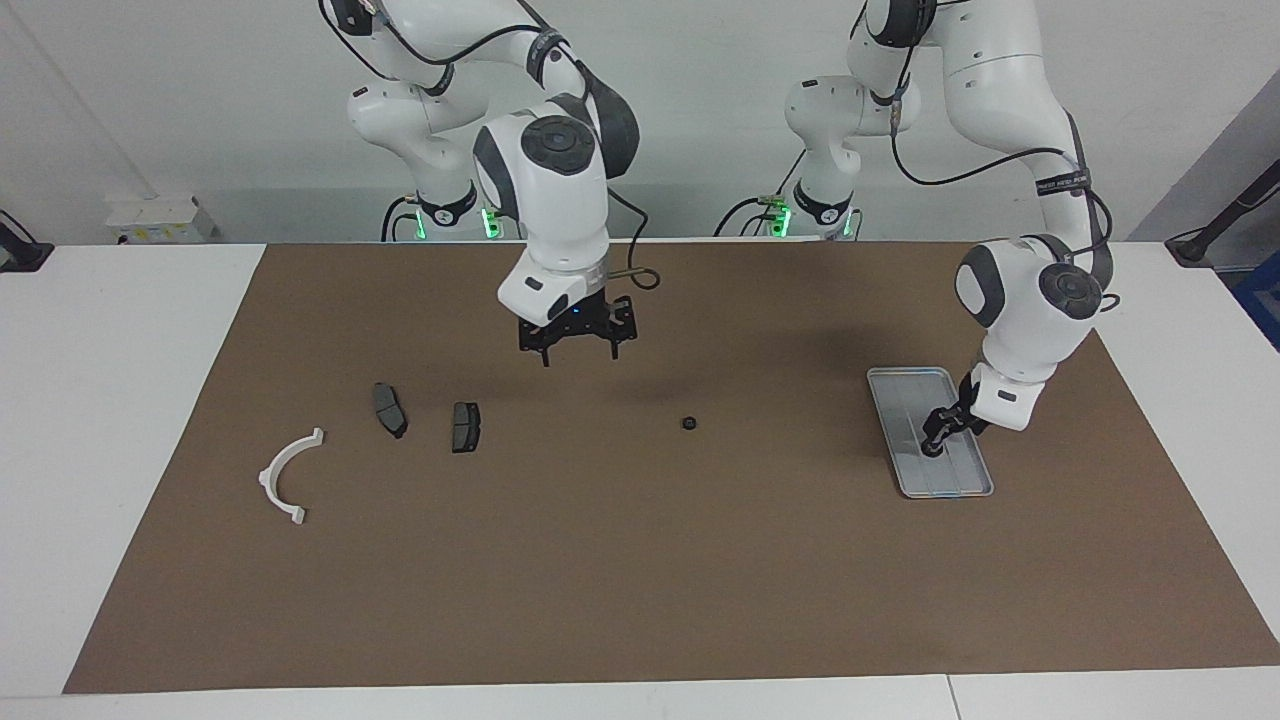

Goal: Place bearing gear from tray to pile

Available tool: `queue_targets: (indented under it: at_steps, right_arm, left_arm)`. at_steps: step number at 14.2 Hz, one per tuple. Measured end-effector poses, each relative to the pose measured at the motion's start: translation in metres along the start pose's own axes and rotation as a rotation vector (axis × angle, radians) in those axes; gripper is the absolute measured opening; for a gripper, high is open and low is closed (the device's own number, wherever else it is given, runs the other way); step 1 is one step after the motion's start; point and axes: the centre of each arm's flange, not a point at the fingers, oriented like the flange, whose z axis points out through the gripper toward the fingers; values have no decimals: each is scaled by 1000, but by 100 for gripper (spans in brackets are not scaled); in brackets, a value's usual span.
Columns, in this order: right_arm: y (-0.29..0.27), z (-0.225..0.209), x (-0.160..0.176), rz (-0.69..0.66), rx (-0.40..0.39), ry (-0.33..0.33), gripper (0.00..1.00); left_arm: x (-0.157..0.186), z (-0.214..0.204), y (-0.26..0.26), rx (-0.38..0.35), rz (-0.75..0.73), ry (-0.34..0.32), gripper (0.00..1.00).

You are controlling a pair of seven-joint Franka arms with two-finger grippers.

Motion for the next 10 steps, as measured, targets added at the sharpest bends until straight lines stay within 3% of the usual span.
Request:
queue_targets:
  at_steps: [3,6,7,10]
  right_arm:
    - [-40,29,-4,29,-15,13,100]
    - [-66,51,12,51,-16,17,100]
    - [-77,56,19,53,-14,18,100]
    - [-98,72,32,47,-6,21,100]
  left_arm:
    - [2,8,2,-3,2,13,80]
    - [1,8,8,-7,-9,15,80]
    - [1,8,11,-9,-17,17,71]
    - [-2,11,24,-13,-27,17,70]
